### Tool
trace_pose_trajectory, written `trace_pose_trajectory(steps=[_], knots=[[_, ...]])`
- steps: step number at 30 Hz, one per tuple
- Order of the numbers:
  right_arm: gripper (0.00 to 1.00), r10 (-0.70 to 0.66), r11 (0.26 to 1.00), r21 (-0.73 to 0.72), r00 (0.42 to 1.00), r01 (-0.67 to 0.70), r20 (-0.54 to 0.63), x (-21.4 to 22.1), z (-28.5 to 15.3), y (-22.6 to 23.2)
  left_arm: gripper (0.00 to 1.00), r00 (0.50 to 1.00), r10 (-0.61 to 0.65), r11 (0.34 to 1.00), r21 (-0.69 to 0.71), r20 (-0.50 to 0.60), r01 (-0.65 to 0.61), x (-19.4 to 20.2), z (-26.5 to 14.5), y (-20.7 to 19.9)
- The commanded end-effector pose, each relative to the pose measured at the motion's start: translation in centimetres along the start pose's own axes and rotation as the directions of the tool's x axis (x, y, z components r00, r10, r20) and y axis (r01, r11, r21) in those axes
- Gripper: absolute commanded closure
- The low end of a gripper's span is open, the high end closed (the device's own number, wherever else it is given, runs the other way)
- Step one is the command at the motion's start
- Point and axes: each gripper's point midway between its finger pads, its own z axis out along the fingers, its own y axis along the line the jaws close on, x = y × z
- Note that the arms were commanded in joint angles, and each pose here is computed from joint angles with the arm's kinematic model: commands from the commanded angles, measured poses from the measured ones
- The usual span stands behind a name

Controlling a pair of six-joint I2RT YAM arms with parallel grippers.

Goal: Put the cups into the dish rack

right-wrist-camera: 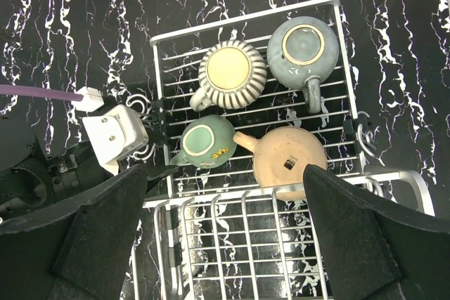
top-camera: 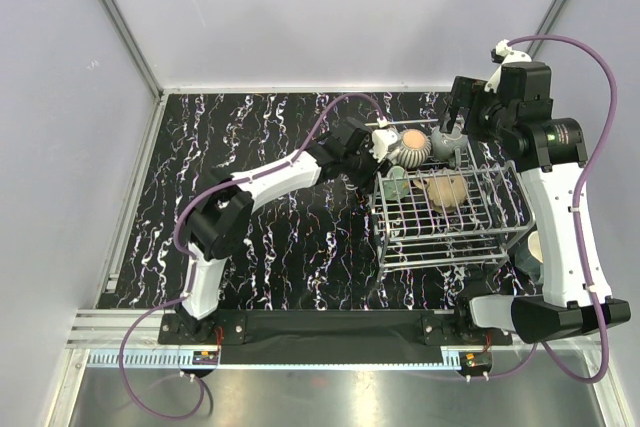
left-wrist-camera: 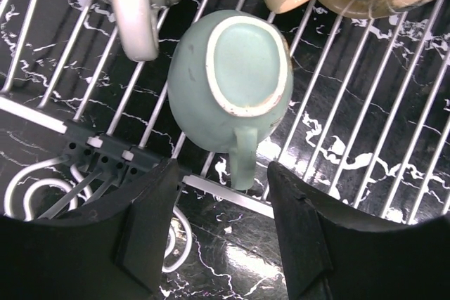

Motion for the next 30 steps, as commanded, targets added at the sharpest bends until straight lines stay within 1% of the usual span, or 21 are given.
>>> trace_pose_trajectory(steps=[1, 6, 9, 13, 16, 17, 18, 19, 20, 21, 22, 23, 24, 25, 26, 27, 28, 29, 30], knots=[[0.0, 0.007, 1.0, -0.022, 0.998, -0.005, 0.06, -1.5, -1.5, 0.4, 0.42, 0.996, 0.004, 0.998, -0.065, 0.093, 0.002, -3.5, -1.9, 0.7], [0.0, 0.006, 1.0, -0.026, 0.998, -0.005, 0.056, -1.3, -1.3, 0.4, 0.42, 0.992, -0.002, 0.996, -0.094, 0.125, 0.014, -3.9, -2.4, 1.3], [0.0, 0.005, 1.0, -0.024, 0.999, -0.004, 0.053, -1.1, -1.3, 0.3, 0.42, 0.99, -0.007, 0.989, -0.145, 0.14, 0.028, -4.0, -3.1, 2.4], [0.0, 0.0, 1.0, -0.025, 0.999, 0.001, 0.048, -1.0, -1.3, 0.4, 0.42, 0.979, -0.046, 0.977, -0.196, 0.199, 0.086, -5.1, -5.5, 4.2], [0.0, 0.013, 1.0, -0.026, 0.999, -0.012, 0.048, -1.0, -1.2, 0.4, 0.42, 0.973, -0.055, 0.967, -0.229, 0.225, 0.108, -5.2, -7.3, 4.4], [0.0, 0.015, 0.999, -0.031, 0.999, -0.014, 0.048, -1.0, -1.2, 0.5, 0.44, 0.962, -0.078, 0.96, -0.239, 0.26, 0.143, -5.9, -7.9, 4.5], [0.0, 0.019, 0.999, -0.029, 0.999, -0.018, 0.05, -1.1, -1.3, 0.5, 0.47, 0.957, -0.1, 0.944, -0.278, 0.272, 0.177, -5.9, -8.6, 5.0], [0.0, 0.026, 0.999, -0.031, 0.999, -0.024, 0.048, -1.1, -1.3, 0.6, 0.5, 0.947, -0.163, 0.928, -0.282, 0.277, 0.242, -5.8, -9.4, 4.9], [0.0, 0.029, 0.999, -0.028, 0.999, -0.028, 0.042, -1.0, -1.2, 0.5, 0.61, 0.94, -0.194, 0.916, -0.291, 0.28, 0.276, -5.6, -9.9, 4.9], [0.0, 0.034, 0.999, -0.028, 0.999, -0.033, 0.04, -1.0, -1.3, 0.5, 0.65, 0.93, -0.23, 0.902, -0.296, 0.286, 0.314, -5.3, -10.3, 4.8], [0.0, 0.036, 0.999, -0.027, 0.999, -0.035, 0.036, -0.9, -1.3, 0.5, 0.67, 0.912, -0.264, 0.874, -0.322, 0.315, 0.365, -5.4, -11.5, 5.1], [0.0, 0.04, 0.999, -0.019, 0.999, -0.039, 0.035, -0.8, -1.3, 0.4, 0.67, 0.879, -0.361, 0.833, -0.317, 0.313, 0.455, -3.9, -11.5, 4.7], [0.0, 0.042, 0.999, -0.015, 0.999, -0.042, 0.033, -0.8, -1.3, 0.3, 0.66, 0.854, -0.4, 0.816, -0.296, 0.332, 0.497, -4.0, -12.2, 4.2], [0.0, 0.047, 0.999, -0.008, 0.998, -0.047, 0.04, -0.9, -1.4, 0.2, 0.65, 0.806, -0.48, 0.778, -0.257, 0.345, 0.574, -3.5, -12.2, 3.4], [0.0, 0.052, 0.999, -0.005, 0.998, -0.051, 0.043, -0.9, -1.4, 0.2, 0.64, 0.779, -0.522, 0.757, -0.231, 0.347, 0.611, -3.1, -12.3, 2.9], [0.0, 0.057, 0.998, -0.01, 0.997, -0.056, 0.056, -1.1, -1.8, 0.3, 0.63, 0.757, -0.563, 0.741, -0.202, 0.331, 0.64, -1.7, -12.2, 1.9], [0.0, 0.063, 0.998, -0.015, 0.996, -0.062, 0.061, -1.2, -1.9, 0.4, 0.63, 0.721, -0.604, 0.729, -0.131, 0.339, 0.672, -2.3, -12.1, 0.6], [0.0, 0.069, 0.997, -0.025, 0.994, -0.067, 0.083, -1.6, -2.4, 0.5, 0.63, 0.712, -0.631, 0.714, -0.129, 0.307, 0.689, -0.1, -11.6, -0.2], [0.0, 0.077, 0.997, -0.029, 0.993, -0.075, 0.09, -1.5, -2.6, 0.5, 0.64, 0.698, -0.633, 0.715, -0.093, 0.337, 0.693, -0.7, -12.8, -1.1]])
